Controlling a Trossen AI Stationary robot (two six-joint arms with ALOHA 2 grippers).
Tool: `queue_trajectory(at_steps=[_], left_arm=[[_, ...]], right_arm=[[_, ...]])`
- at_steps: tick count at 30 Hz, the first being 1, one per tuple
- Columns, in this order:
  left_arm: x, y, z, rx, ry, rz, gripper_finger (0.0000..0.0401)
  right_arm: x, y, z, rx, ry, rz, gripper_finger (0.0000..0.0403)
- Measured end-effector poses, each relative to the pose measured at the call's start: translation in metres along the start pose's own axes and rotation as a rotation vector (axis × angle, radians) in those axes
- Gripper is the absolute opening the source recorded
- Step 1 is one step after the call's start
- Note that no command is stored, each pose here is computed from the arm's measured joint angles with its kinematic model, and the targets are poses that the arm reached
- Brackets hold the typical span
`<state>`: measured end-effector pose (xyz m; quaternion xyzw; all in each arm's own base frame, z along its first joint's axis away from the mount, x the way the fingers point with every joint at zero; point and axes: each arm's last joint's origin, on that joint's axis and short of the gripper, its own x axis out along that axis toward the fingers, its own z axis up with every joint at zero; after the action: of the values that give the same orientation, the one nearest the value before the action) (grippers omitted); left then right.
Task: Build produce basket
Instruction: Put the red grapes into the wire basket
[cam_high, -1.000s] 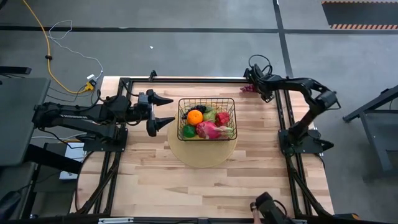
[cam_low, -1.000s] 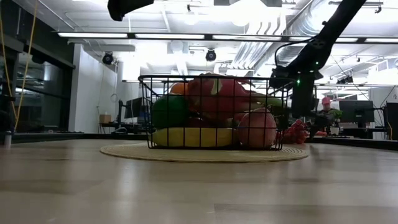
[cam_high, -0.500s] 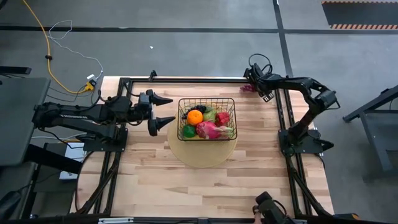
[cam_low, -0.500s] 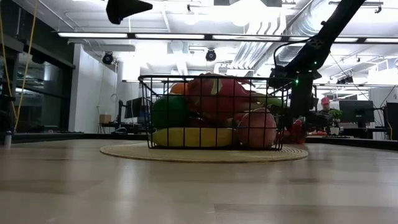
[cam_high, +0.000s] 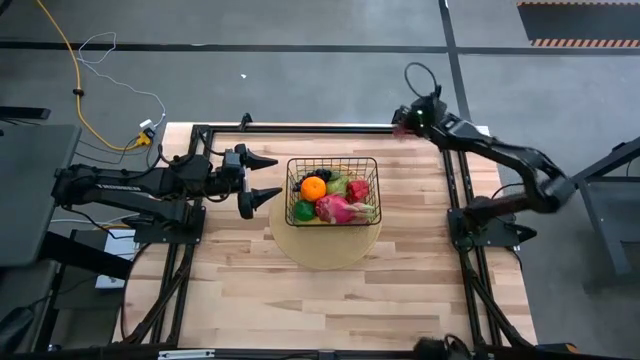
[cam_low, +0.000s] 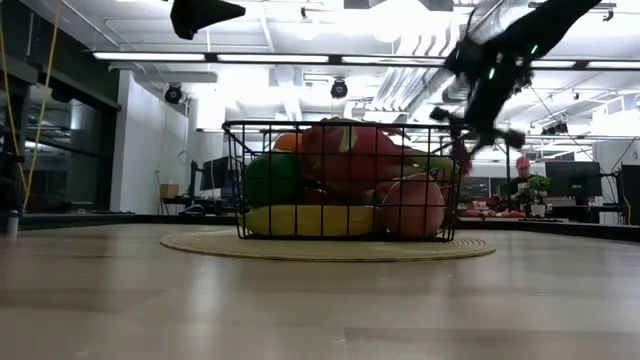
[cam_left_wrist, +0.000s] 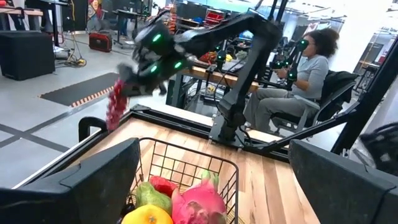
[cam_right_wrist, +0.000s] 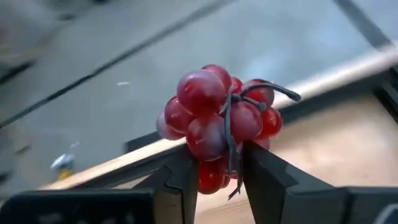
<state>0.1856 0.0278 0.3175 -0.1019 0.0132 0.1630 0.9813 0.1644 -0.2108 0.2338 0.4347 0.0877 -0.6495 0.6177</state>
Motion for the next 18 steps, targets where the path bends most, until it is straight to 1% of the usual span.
queue_trajectory(at_steps=[3,5,8,11,15,18], left_arm=[[0.0,0.0,0.0,-0.005,-0.001,-0.006,0.04],[0.0,-0.001,0.0,-0.038,0.003,-0.023,0.04],[0.0,-0.002,0.001,-0.074,-0.001,-0.046,0.04],[0.0,-0.003,0.004,-0.083,-0.025,-0.077,0.04],[0.0,-0.003,0.007,-0.056,-0.056,-0.079,0.04],[-0.001,-0.004,0.01,-0.028,-0.092,-0.085,0.04]], right_arm=[[-0.04,0.009,0.005,-0.107,-0.034,0.173,0.0094],[-0.067,0.013,0.005,-0.168,-0.042,0.306,0.009],[-0.108,0.016,0.001,-0.251,-0.035,0.536,0.0087],[-0.146,0.018,-0.007,-0.335,-0.004,0.785,0.0087],[-0.184,0.017,-0.019,-0.421,0.077,1.07,0.0087],[-0.202,0.017,-0.031,-0.492,0.122,1.203,0.0087]])
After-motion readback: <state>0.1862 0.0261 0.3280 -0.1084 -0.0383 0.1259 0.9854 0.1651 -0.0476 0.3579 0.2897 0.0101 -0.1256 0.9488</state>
